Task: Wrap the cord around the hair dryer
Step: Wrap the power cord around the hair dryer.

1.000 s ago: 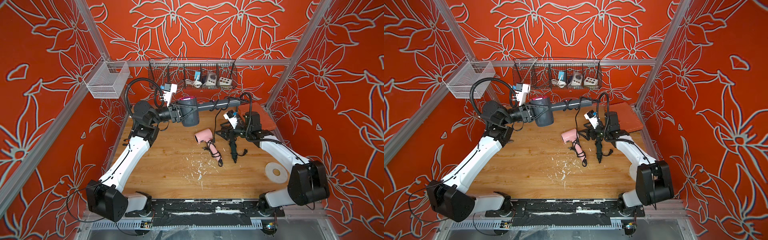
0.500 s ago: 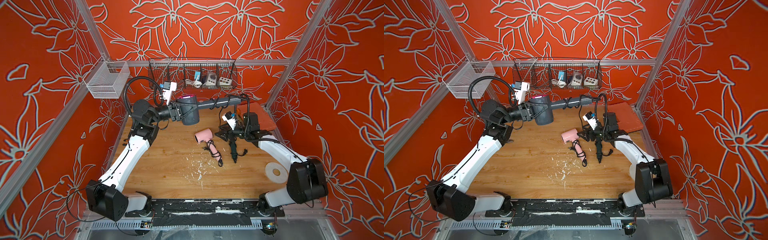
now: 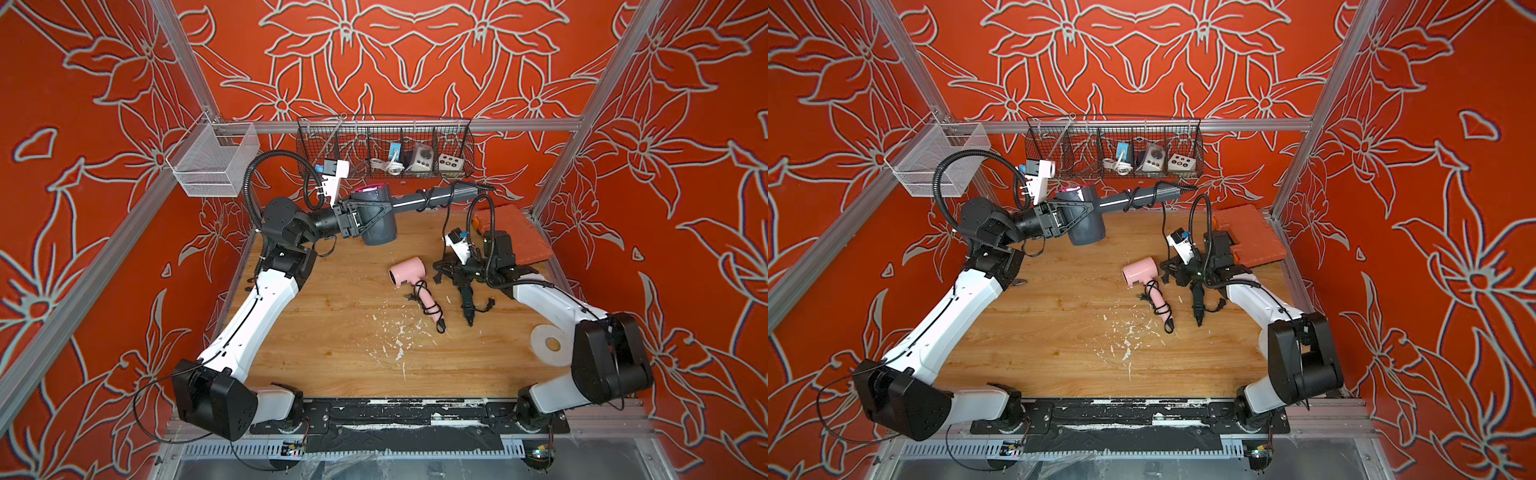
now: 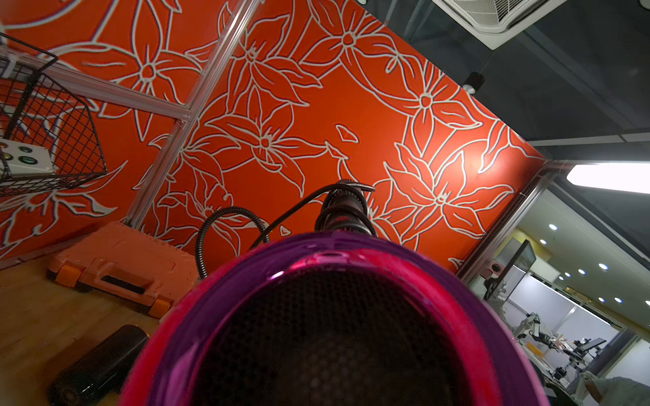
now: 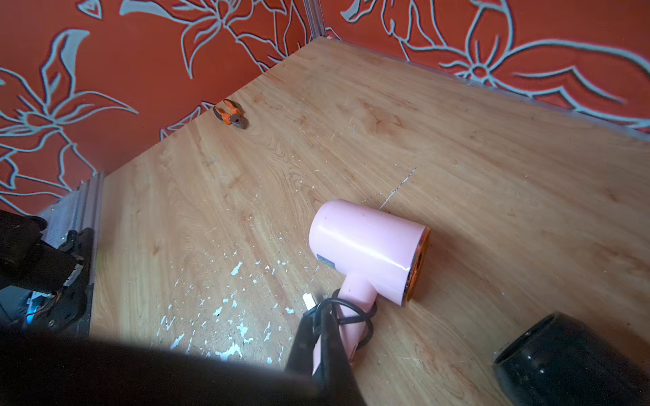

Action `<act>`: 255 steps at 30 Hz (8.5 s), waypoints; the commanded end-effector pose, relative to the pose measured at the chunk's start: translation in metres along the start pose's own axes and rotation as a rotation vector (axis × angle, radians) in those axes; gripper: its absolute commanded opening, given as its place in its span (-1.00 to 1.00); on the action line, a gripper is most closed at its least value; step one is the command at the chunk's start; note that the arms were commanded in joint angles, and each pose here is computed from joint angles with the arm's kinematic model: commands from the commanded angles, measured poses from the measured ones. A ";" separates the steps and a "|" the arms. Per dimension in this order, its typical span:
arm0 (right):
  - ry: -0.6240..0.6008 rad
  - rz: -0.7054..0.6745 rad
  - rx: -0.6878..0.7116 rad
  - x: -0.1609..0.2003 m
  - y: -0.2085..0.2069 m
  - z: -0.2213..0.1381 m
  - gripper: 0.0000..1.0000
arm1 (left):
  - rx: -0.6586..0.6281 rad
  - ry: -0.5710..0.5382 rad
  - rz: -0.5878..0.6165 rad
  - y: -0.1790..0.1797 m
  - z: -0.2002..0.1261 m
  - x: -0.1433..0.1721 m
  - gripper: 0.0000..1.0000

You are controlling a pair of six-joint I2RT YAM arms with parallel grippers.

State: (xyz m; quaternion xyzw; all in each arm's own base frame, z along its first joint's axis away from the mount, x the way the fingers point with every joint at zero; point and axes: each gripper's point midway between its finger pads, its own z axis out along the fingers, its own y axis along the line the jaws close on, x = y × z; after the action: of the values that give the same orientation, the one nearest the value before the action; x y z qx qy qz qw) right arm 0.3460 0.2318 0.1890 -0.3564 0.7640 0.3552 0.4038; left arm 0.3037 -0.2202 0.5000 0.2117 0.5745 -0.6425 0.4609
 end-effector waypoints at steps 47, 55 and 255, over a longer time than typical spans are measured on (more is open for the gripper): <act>0.413 -0.851 0.843 -0.168 0.114 -0.100 -1.00 | -0.564 0.219 0.073 0.131 -0.043 0.102 -1.00; 0.383 -0.824 0.853 -0.197 0.073 -0.098 -1.00 | -0.295 0.285 0.096 0.072 -0.033 0.138 -1.00; 0.754 -0.458 0.168 0.041 0.096 -0.014 0.70 | -0.520 0.420 -0.418 0.078 -0.119 0.244 -1.00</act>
State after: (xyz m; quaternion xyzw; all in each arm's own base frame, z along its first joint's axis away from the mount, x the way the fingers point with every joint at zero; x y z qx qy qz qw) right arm 0.2510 0.2647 0.1746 -0.5901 0.7832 0.0431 0.1912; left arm 0.2186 -0.1844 0.2054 0.0651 0.8535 -0.4778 0.1976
